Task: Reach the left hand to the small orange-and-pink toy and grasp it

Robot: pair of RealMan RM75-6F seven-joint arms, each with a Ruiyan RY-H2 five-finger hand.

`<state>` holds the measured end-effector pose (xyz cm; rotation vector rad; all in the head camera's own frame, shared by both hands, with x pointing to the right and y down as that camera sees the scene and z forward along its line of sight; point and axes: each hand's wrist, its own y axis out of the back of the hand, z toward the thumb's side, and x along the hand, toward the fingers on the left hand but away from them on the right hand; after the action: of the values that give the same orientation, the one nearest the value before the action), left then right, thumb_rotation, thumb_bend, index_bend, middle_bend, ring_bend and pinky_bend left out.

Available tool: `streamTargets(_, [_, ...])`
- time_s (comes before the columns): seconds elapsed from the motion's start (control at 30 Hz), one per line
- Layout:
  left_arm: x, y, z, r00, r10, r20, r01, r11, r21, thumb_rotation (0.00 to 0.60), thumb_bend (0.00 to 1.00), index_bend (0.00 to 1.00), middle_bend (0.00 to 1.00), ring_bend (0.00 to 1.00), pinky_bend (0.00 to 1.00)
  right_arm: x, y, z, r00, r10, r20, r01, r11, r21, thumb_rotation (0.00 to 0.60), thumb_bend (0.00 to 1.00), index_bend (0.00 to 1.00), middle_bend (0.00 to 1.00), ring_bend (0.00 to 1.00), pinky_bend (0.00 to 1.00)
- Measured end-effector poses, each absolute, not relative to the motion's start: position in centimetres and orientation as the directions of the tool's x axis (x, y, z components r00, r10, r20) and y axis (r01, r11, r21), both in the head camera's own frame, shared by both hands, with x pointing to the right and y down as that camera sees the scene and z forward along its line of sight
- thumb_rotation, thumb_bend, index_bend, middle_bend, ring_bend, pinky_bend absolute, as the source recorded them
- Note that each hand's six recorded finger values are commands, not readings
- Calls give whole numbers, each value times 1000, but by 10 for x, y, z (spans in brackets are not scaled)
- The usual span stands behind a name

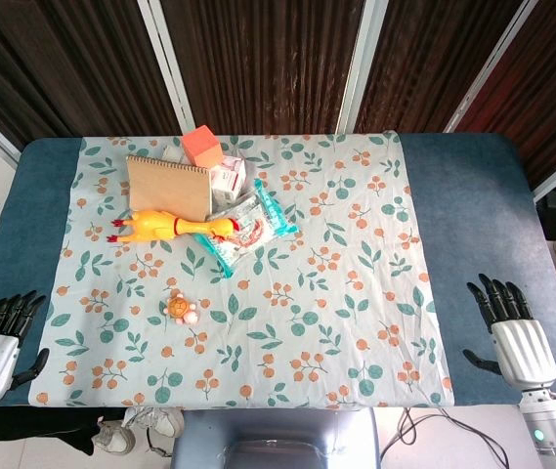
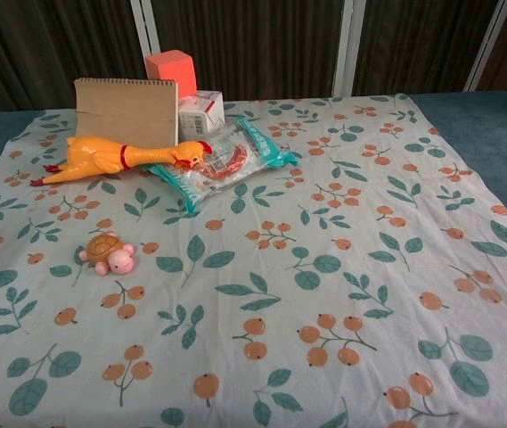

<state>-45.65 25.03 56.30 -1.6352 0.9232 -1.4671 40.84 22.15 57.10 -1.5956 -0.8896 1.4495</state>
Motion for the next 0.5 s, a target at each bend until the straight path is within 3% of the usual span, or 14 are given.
streamTargets(0.3, [-446,251,567,132,-883,451,-35,-459,-888,600,389,0,12,21,84,409,223,566,105,893,-437,-2,-439,-898,600,178,0,0,0,0])
streamTargets(0.4, [-429,251,574,216,-869,445,-41,-463,-885,600,388,0,83,222,179,409,225,564,112,892,-438,7,-441,-897,600,177,0,0,0,0])
streamTargets(0.5, [-405,251,591,314,-842,439,-32,-471,-881,600,385,2,99,520,490,409,227,561,116,890,-441,11,-445,-895,600,177,0,0,0,0])
